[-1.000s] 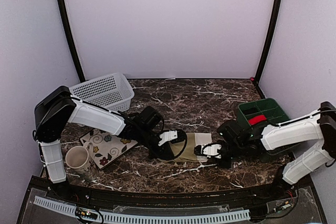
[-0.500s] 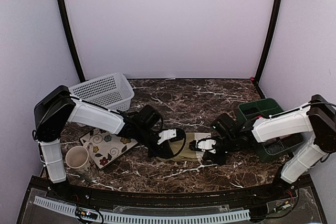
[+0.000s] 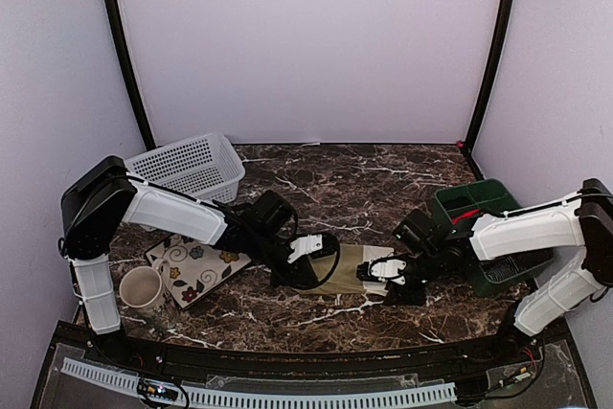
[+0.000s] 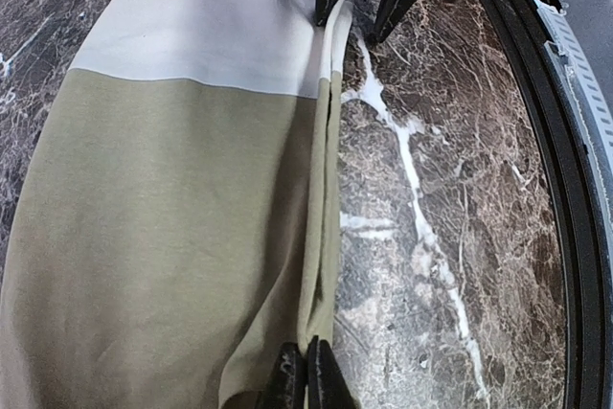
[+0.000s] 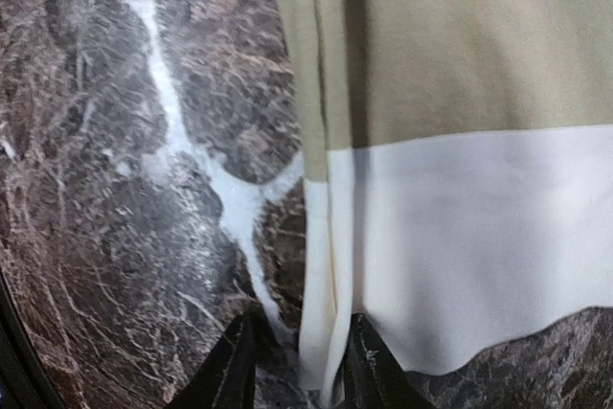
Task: Roll the underwear
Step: Pick up the underwear from the center of the board, then fold the underwear at the center of the board, then rotate the underwear at the center of the board, then smooth out the underwear at the center of the board.
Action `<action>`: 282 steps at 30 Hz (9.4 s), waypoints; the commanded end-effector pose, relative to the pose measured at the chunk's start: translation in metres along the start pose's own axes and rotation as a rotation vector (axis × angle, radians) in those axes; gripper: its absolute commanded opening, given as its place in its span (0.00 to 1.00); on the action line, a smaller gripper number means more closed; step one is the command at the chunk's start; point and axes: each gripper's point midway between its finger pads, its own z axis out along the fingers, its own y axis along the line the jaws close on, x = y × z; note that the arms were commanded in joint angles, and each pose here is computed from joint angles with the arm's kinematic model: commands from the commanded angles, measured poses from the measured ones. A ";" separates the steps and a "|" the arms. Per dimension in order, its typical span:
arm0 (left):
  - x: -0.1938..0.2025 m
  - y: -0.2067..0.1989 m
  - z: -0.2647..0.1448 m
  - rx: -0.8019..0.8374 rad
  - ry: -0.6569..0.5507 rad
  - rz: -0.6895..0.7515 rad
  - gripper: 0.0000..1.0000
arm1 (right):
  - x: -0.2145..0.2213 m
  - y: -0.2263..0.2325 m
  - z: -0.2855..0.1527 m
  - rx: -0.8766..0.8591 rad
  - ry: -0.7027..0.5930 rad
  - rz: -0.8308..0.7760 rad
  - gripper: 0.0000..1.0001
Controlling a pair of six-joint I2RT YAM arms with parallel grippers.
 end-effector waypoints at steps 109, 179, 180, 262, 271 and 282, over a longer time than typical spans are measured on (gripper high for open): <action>0.031 0.021 -0.077 -0.262 0.152 -0.420 0.38 | -0.054 -0.152 -0.009 -0.110 0.008 0.790 0.47; 0.020 0.127 -0.115 -0.541 0.107 -0.586 0.42 | -0.041 -0.054 0.010 -0.375 -0.083 1.194 0.00; 0.021 0.126 -0.117 -0.542 0.106 -0.586 0.43 | -0.044 -0.049 0.011 -0.382 -0.089 1.205 0.00; -0.027 0.033 -0.142 -0.527 -0.284 -0.305 0.99 | -0.207 -0.057 -0.018 -0.474 -0.476 0.849 0.75; -0.036 0.047 -0.141 -0.570 -0.298 -0.290 0.99 | -0.237 -0.091 0.022 -0.505 -0.426 0.899 0.71; -0.030 0.048 -0.137 -0.573 -0.262 -0.275 0.99 | -0.177 -0.102 0.043 -0.585 -0.373 1.005 0.69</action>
